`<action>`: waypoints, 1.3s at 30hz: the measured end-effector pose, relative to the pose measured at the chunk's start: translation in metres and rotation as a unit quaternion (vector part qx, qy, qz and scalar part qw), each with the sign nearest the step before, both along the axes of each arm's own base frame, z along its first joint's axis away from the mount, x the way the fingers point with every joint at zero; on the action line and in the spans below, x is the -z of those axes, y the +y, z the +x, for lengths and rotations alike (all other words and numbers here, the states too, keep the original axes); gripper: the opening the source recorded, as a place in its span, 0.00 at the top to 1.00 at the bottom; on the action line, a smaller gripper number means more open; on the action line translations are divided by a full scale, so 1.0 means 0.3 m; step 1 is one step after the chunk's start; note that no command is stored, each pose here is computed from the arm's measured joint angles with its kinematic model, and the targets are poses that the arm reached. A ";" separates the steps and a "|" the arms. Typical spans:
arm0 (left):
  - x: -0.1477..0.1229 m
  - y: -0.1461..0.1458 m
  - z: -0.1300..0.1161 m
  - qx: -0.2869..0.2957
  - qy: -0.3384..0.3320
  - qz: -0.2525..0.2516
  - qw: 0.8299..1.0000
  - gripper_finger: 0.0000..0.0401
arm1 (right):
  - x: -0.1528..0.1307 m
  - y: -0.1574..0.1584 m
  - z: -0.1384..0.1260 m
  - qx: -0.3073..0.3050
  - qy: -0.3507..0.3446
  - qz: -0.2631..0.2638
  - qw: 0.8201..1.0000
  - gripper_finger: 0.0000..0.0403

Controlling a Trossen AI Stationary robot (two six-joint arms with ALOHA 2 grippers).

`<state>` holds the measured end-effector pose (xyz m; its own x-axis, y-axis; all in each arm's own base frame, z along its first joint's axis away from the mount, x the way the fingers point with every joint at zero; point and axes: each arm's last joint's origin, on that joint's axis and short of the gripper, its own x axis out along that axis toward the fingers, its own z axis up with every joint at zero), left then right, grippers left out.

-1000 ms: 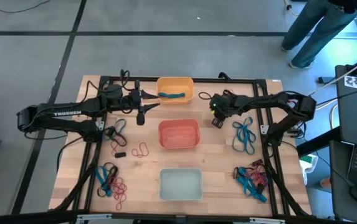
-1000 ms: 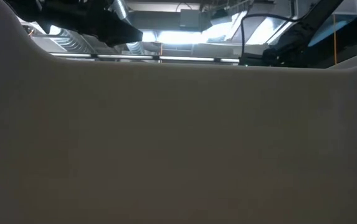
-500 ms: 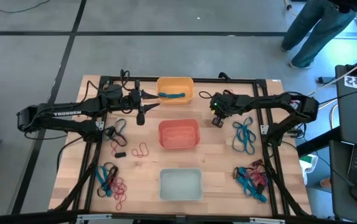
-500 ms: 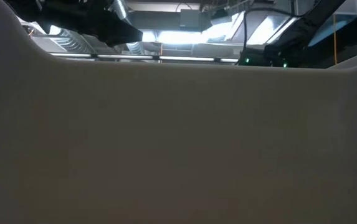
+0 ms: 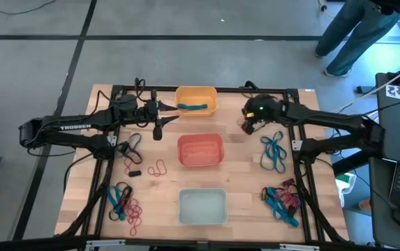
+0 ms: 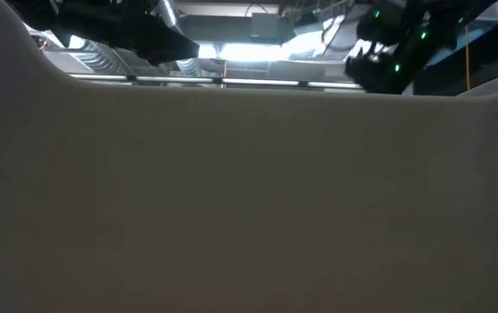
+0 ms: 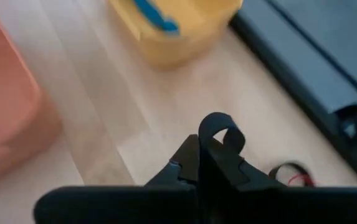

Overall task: Sort rubber bands into baskets
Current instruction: Put the black rubber band in the orange bin

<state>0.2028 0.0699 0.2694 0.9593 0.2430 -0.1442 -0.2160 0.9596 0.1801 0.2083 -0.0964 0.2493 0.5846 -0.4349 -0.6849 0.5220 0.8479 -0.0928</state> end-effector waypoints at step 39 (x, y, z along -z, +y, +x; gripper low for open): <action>0.000 0.000 0.000 0.000 -0.001 -0.002 1.000 0.66 | -0.106 0.010 -0.007 -0.017 -0.033 0.019 0.999 0.97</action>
<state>0.2028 0.0699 0.2695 0.9593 0.2430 -0.1437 -0.2169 0.9602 0.1757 0.2061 -0.0934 0.2810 0.6435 -0.3883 -0.6596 0.4964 0.8677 -0.0265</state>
